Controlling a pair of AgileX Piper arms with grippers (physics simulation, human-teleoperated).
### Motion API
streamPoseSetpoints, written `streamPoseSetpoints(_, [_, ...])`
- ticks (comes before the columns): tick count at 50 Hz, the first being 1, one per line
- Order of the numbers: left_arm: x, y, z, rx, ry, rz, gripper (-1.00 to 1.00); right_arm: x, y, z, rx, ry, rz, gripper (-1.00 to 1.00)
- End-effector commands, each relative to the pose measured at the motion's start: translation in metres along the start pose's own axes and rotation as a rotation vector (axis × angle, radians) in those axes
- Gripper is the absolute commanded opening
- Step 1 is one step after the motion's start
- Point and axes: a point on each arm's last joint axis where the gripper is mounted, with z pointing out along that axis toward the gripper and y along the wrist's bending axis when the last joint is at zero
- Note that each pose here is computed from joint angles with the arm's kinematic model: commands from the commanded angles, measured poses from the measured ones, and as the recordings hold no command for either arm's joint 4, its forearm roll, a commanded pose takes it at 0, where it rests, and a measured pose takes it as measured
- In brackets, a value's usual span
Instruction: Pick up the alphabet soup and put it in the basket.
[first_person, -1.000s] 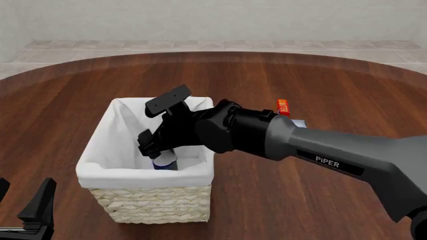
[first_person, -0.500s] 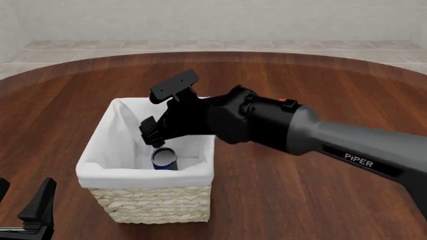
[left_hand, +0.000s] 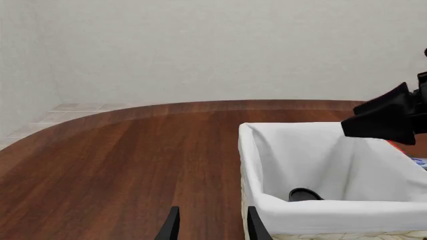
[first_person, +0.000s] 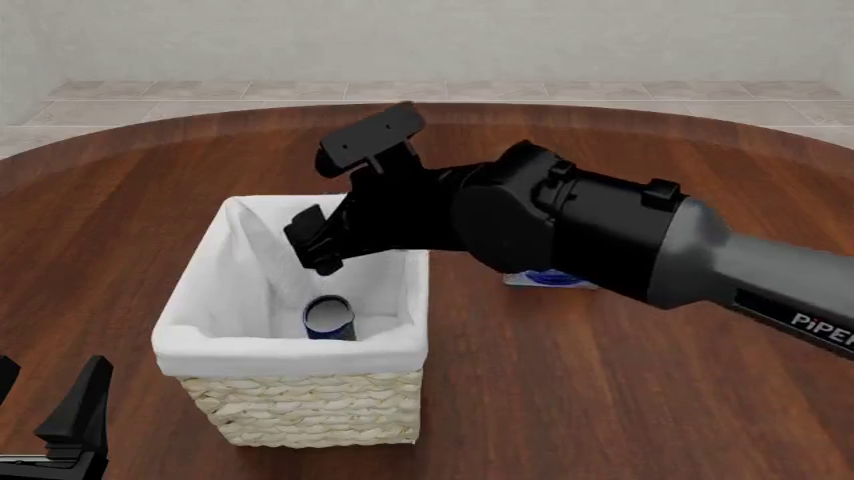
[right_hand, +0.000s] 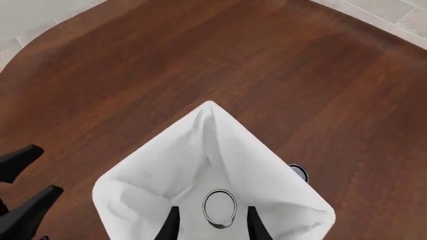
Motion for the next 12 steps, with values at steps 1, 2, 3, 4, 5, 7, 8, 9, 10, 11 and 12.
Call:
streamPoseSetpoints(1, [0.000,0.000,0.000,0.000,0.000,0.000,1.00,-0.008,0.000,-0.021,-0.001,-0.030,-0.005,1.00])
streamPoseSetpoints(2, [0.000,0.000,0.000,0.000,0.000,0.000,1.00,-0.009,0.000,-0.023,0.000,-0.034,-0.003,1.00])
streamPoseSetpoints(3, [0.000,0.000,0.000,0.000,0.000,0.000,1.00,-0.009,0.000,-0.024,-0.001,-0.036,-0.005,1.00])
streamPoseSetpoints(4, [0.000,0.000,0.000,0.000,0.000,0.000,1.00,-0.010,0.000,-0.027,-0.001,-0.040,-0.007,1.00])
streamPoseSetpoints(5, [0.000,0.000,0.000,0.000,0.000,0.000,1.00,-0.010,0.000,-0.027,-0.001,-0.040,-0.007,1.00])
streamPoseSetpoints(7, [0.000,0.000,0.000,0.000,0.000,0.000,1.00,-0.011,0.000,-0.032,-0.001,-0.048,-0.003,1.00])
streamPoseSetpoints(8, [0.000,0.000,0.000,0.000,0.000,0.000,1.00,-0.012,0.000,-0.034,-0.001,-0.052,-0.006,1.00])
streamPoseSetpoints(9, [0.000,0.000,0.000,0.000,0.000,0.000,1.00,-0.013,-0.002,-0.036,0.003,-0.057,-0.007,1.00])
streamPoseSetpoints(10, [0.000,0.000,0.000,0.000,0.000,0.000,1.00,-0.013,-0.002,-0.039,0.003,-0.061,-0.003,1.00])
streamPoseSetpoints(11, [0.000,0.000,0.000,0.000,0.000,0.000,1.00,-0.013,-0.002,-0.041,0.003,-0.065,-0.009,1.00])
streamPoseSetpoints(12, [0.000,0.000,0.000,0.000,0.000,0.000,1.00,-0.014,-0.002,-0.044,0.004,-0.069,-0.010,1.00])
